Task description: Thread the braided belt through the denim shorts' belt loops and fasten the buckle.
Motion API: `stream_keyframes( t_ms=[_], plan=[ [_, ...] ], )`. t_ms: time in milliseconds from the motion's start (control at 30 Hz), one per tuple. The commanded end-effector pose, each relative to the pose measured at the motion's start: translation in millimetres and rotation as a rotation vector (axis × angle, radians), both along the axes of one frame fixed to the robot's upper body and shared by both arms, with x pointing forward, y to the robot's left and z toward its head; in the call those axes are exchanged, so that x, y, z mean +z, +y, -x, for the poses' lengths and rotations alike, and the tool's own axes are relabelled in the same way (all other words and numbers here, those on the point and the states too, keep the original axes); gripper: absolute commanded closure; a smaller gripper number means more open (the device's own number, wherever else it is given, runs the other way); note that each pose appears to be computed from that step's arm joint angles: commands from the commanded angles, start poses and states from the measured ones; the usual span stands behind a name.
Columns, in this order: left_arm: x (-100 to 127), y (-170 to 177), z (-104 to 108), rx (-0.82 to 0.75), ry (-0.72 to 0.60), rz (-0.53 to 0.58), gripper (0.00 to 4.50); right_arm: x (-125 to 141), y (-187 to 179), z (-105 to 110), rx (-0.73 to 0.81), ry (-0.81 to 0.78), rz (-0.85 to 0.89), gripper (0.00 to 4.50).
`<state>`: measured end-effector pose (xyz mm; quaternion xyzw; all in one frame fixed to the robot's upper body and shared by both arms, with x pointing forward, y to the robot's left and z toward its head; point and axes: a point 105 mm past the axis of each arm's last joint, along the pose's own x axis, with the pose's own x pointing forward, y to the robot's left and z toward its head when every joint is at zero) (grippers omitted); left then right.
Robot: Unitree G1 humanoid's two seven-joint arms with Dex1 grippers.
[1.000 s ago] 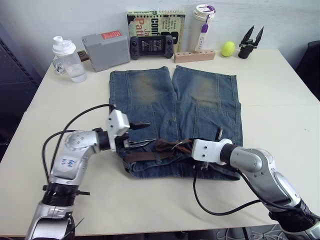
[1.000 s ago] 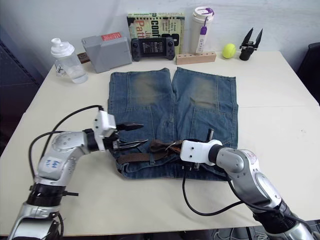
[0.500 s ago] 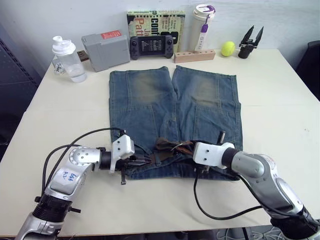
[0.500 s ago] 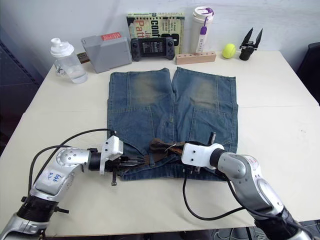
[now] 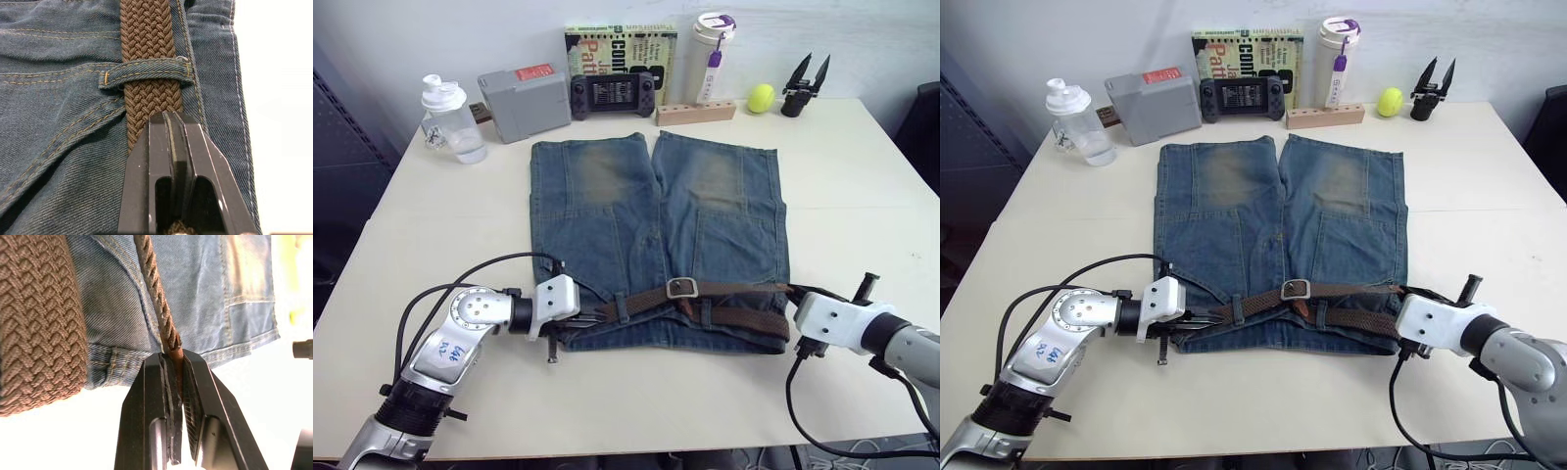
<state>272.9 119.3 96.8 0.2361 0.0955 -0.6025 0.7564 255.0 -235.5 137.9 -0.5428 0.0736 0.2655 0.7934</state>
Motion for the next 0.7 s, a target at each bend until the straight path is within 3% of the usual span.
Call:
stream_keyframes(
  t_ms=[33,367,600,700],
  plan=[
    [-21.0,13.9,0.7,0.05,0.042,-0.086,4.47,12.4,-49.6,-2.0,-0.136,-0.082,0.085,4.5],
    [-12.0,21.7,-1.7,0.095,0.011,-0.072,4.47,-0.8,18.4,-3.4,0.077,-0.071,-0.005,4.5],
    [7.2,34.7,4.6,0.149,-0.025,-0.01,4.47,-18.5,30.2,-10.4,0.043,-0.002,-0.024,4.5],
    [15.7,36.0,6.0,0.179,-0.044,0.04,4.5,-15.7,27.5,-11.8,-0.001,0.001,-0.059,3.38]
  ],
)
